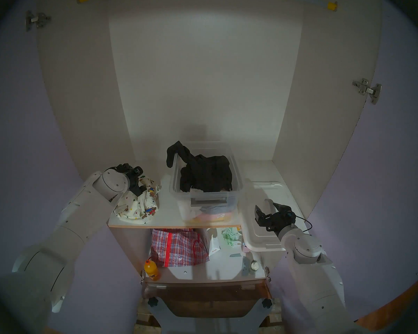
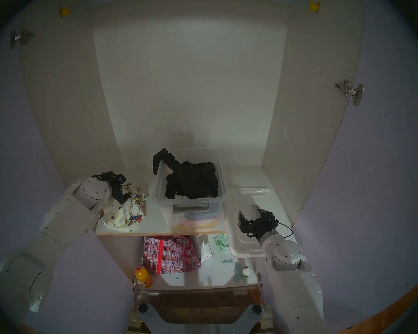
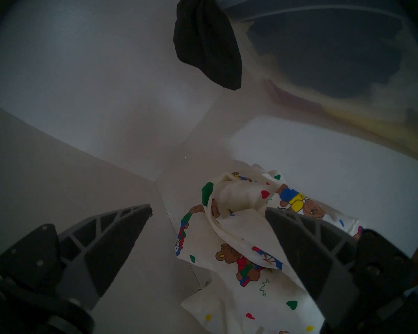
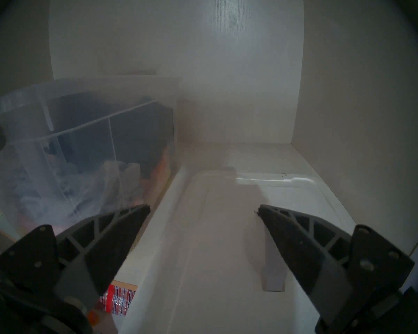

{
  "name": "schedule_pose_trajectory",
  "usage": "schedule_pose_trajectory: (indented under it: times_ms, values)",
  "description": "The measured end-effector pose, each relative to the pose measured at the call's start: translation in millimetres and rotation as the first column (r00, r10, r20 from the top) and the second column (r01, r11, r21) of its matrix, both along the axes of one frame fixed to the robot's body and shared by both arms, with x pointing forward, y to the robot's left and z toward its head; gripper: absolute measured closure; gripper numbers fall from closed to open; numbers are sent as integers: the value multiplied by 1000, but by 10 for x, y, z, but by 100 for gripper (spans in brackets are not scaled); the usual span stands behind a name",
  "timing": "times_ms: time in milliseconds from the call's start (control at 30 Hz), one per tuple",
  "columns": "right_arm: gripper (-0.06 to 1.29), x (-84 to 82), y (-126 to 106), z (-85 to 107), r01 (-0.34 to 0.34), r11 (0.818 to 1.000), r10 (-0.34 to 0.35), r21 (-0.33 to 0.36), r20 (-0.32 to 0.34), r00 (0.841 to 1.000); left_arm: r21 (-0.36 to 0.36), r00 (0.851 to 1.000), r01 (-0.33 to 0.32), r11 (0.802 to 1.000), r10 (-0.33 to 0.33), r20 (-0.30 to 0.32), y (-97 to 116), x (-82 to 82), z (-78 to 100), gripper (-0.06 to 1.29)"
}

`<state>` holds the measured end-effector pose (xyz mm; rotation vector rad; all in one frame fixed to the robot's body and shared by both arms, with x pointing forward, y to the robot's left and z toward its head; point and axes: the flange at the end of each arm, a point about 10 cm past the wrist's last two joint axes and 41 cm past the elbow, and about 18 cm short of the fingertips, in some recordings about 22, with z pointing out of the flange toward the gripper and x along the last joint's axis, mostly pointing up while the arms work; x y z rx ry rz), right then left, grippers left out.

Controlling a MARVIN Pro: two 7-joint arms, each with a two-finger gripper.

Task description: Take clothing out of the storage bin and put the lid back on the bin

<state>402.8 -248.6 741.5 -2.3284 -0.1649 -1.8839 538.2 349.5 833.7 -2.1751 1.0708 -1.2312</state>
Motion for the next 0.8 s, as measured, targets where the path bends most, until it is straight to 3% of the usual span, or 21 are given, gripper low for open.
schedule_pose_trajectory:
  times_ms: [100,200,267,433,600,667,800]
  values:
    - [0,23,31,203,66,998,-67,21,68,995,0,1000,0,1000,0,0,-1,0,-1,-3]
    - [0,46,30,312,190,979,-195,71,85,977,0,1000,0,1000,0,0,2,-1,-1,-3]
    - [0,54,65,399,232,967,-242,103,92,966,0,1000,0,1000,0,0,1,-1,-1,-3]
    - [0,70,106,758,212,967,-231,140,141,963,0,1000,0,1000,0,0,3,-1,0,-3]
    - [0,76,142,732,195,971,-212,137,126,969,0,1000,0,1000,0,0,3,-1,1,-3]
    - [0,73,187,721,149,977,-168,153,119,979,0,1000,0,1000,0,0,4,-1,1,-3]
    - [0,77,252,712,142,981,-159,135,126,979,0,1000,0,1000,0,0,4,-1,1,-3]
